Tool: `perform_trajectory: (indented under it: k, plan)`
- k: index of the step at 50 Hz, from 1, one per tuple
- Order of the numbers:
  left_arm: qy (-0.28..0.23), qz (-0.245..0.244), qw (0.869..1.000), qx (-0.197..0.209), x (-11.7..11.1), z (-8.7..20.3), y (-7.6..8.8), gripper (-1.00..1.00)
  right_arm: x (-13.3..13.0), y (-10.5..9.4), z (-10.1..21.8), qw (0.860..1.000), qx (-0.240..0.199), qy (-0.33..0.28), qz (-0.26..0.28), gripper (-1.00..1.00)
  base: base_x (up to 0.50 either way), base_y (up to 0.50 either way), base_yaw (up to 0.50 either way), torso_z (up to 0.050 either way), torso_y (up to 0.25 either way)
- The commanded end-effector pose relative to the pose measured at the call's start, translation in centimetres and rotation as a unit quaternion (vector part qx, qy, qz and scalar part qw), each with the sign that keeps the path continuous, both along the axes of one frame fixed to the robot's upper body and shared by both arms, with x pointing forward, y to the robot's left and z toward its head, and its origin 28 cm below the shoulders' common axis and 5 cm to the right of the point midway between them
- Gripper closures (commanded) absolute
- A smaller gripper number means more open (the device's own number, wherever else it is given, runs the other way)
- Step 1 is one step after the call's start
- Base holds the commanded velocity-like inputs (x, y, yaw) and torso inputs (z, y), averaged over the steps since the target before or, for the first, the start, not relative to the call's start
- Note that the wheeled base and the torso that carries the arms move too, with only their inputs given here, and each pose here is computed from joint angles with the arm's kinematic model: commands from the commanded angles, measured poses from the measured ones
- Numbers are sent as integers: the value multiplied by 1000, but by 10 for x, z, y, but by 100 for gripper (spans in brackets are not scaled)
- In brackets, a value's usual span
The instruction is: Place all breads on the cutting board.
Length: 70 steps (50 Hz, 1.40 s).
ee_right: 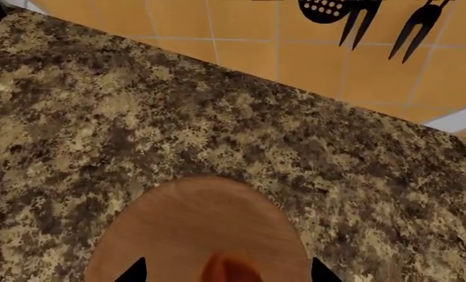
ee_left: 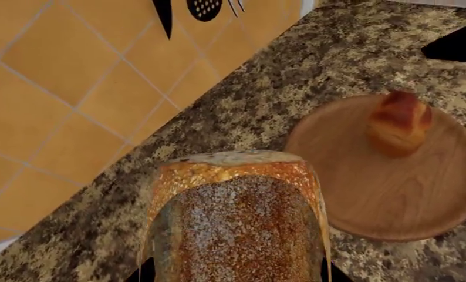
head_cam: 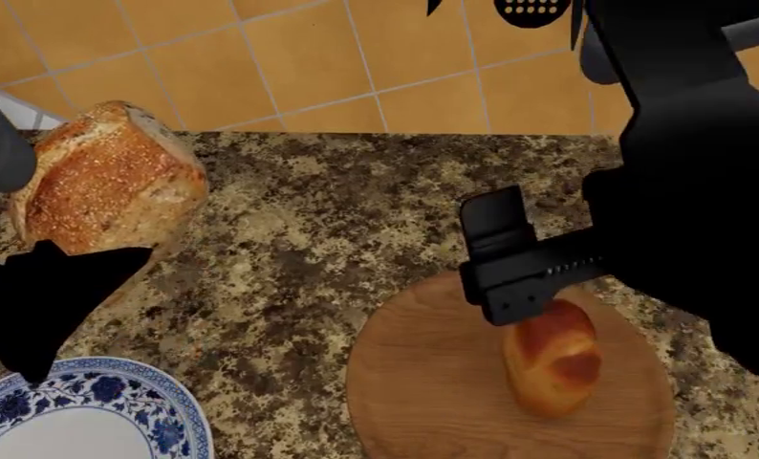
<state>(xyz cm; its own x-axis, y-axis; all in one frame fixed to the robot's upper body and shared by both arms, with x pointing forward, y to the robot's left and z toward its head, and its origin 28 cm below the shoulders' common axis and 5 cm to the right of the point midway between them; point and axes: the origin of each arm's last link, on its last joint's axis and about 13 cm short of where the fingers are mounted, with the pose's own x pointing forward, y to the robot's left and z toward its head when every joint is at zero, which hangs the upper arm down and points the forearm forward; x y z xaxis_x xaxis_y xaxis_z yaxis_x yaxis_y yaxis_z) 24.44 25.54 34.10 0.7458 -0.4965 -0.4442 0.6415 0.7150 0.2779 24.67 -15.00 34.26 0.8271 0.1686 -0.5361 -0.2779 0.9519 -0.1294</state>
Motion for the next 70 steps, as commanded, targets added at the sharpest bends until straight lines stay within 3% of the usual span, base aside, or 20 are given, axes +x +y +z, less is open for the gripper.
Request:
perform_trajectory:
  k: [1, 15, 30, 70]
  plan:
    - [-8, 6, 1000, -13, 0, -1, -1, 100, 18, -3, -13, 997, -16, 68, -10, -100, 0, 0, 0, 0, 0]
    - [-12, 6, 1000, -17, -3, -3, -3, 100, 23, -8, -32, 994, -26, 102, -19, -100, 0, 0, 0, 0, 1]
    - [-3, 5, 1000, -9, -2, -11, -3, 100, 30, -12, -62, 992, 4, 123, -29, -100, 0, 0, 0, 0, 0]
    - [-2, 9, 1000, -11, 3, -18, -5, 100, 45, -12, -99, 987, 27, 157, -32, -100, 0, 0, 0, 0, 0]
